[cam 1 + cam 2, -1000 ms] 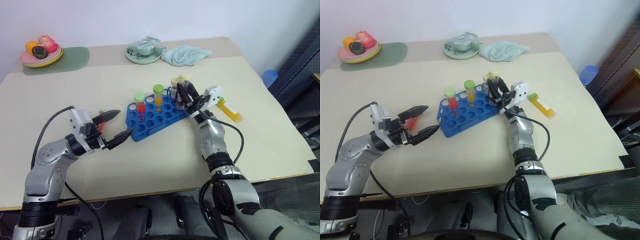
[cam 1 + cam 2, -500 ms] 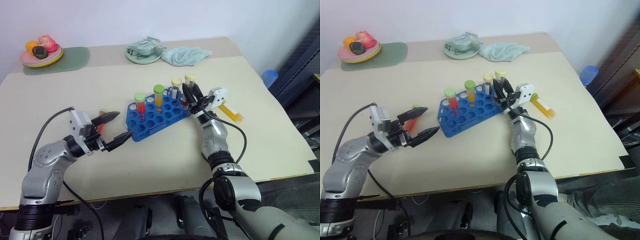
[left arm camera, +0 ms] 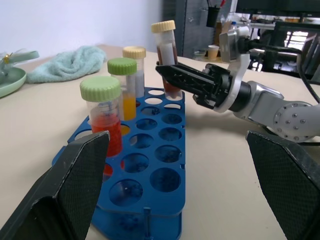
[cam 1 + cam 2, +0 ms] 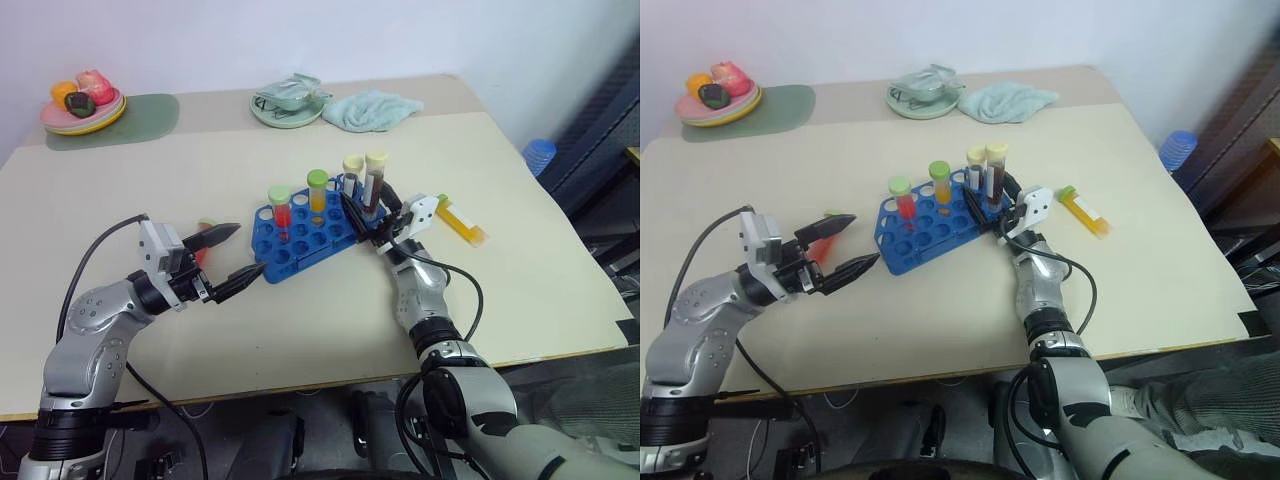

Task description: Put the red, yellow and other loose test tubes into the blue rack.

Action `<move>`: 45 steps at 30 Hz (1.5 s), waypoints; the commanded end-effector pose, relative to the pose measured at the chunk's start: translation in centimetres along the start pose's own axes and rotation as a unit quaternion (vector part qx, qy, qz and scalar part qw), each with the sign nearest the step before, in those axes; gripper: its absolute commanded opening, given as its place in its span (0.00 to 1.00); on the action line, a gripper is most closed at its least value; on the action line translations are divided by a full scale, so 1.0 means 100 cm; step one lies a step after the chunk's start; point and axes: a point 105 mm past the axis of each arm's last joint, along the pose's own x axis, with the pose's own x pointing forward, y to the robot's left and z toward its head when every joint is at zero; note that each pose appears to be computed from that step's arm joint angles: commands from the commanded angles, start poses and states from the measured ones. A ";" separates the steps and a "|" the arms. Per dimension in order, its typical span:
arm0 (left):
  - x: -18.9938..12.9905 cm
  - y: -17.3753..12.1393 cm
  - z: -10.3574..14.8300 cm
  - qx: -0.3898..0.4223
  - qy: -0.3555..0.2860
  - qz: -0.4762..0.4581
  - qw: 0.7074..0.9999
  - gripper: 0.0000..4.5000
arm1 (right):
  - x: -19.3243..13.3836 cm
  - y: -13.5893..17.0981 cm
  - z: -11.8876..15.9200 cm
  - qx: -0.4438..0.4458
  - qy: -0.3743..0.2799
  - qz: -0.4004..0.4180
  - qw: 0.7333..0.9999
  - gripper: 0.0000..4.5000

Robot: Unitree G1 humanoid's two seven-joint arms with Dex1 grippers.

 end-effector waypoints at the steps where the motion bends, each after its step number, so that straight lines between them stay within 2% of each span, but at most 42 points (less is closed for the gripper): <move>1: 0.002 0.000 0.012 0.015 -0.017 -0.006 1.000 1.00 | 0.003 0.006 0.014 -0.013 -0.030 0.020 0.999 0.99; 12: 0.006 -0.001 0.011 0.012 -0.021 -0.011 1.000 1.00 | -0.002 0.005 0.025 -0.055 -0.033 0.014 0.998 0.99; 20: 0.011 -0.002 0.014 0.014 -0.024 -0.015 1.000 1.00 | -0.018 -0.005 0.020 -0.066 -0.001 -0.001 0.998 0.99; 29: 0.015 -0.002 0.018 0.014 -0.025 -0.017 0.999 1.00 | -0.011 -0.014 0.028 -0.079 0.043 0.009 0.996 0.99; 39: 0.014 -0.001 0.017 0.013 -0.025 -0.016 0.999 1.00 | -0.004 -0.008 0.055 -0.074 0.085 0.127 0.985 0.99; 45: 0.013 -0.001 0.016 0.012 -0.025 -0.016 0.999 1.00 | 0.010 -0.011 0.064 -0.069 0.089 0.145 0.983 0.99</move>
